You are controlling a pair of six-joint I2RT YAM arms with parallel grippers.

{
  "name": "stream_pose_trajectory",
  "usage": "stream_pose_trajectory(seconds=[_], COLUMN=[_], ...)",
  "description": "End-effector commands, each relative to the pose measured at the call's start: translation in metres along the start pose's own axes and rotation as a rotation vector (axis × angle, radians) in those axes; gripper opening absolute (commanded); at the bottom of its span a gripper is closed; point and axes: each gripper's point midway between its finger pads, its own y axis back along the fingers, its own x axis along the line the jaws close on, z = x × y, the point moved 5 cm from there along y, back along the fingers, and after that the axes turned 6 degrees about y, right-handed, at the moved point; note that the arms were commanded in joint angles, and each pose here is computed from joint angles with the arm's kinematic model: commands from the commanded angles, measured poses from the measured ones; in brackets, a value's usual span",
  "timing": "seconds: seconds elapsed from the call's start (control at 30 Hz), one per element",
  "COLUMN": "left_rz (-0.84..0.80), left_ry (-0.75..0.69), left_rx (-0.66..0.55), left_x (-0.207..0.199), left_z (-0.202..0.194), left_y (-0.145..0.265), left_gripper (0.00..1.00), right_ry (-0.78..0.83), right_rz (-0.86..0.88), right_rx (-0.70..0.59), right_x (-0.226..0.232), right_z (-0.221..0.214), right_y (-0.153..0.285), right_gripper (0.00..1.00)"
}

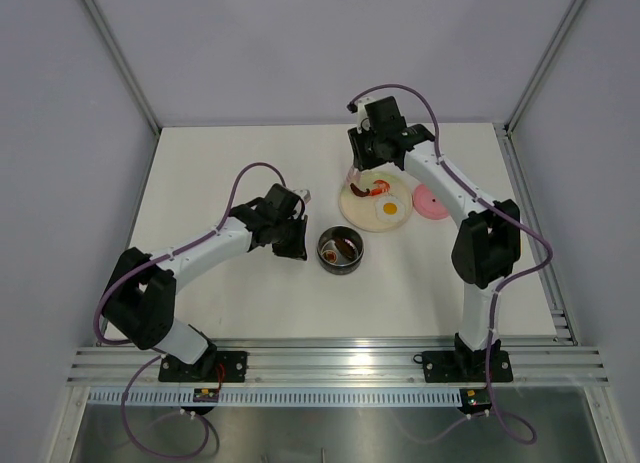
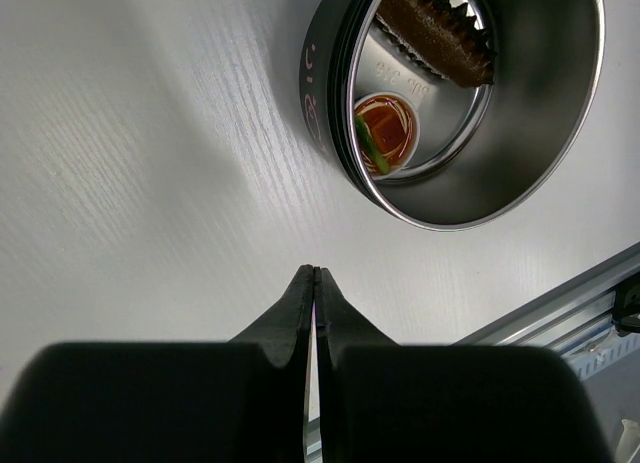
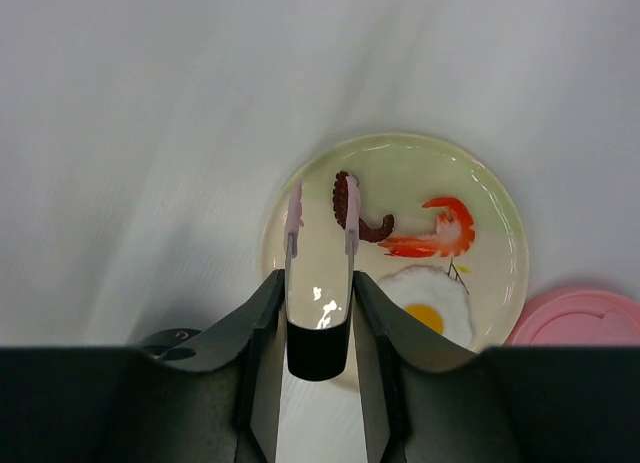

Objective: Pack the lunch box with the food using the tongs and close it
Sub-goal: Pick up the fake food from the plate.

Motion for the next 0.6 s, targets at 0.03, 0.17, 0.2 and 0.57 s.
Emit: stream_pose_trajectory(seconds=[0.03, 0.17, 0.2, 0.57], left_rz=[-0.024, -0.021, -0.018, -0.004], left_ry=[-0.032, -0.033, -0.032, -0.038], left_rx=[-0.077, -0.07, -0.068, -0.066], left_x=[-0.012, -0.01, -0.01, -0.007], left_z=[0.021, 0.02, 0.019, 0.017], left_y=[0.013, 0.011, 0.011, 0.009], left_gripper=[0.0, 0.0, 0.0, 0.0], right_ry=[0.04, 0.048, 0.048, 0.049], right_rz=[-0.026, -0.029, -0.03, -0.028], right_rx=[-0.034, 0.002, 0.008, 0.042], right_x=[-0.008, -0.009, -0.009, -0.009], right_z=[0.011, 0.002, 0.0, -0.011], right_y=[-0.009, -0.021, -0.024, -0.037], right_gripper=[0.37, 0.38, 0.37, 0.37])
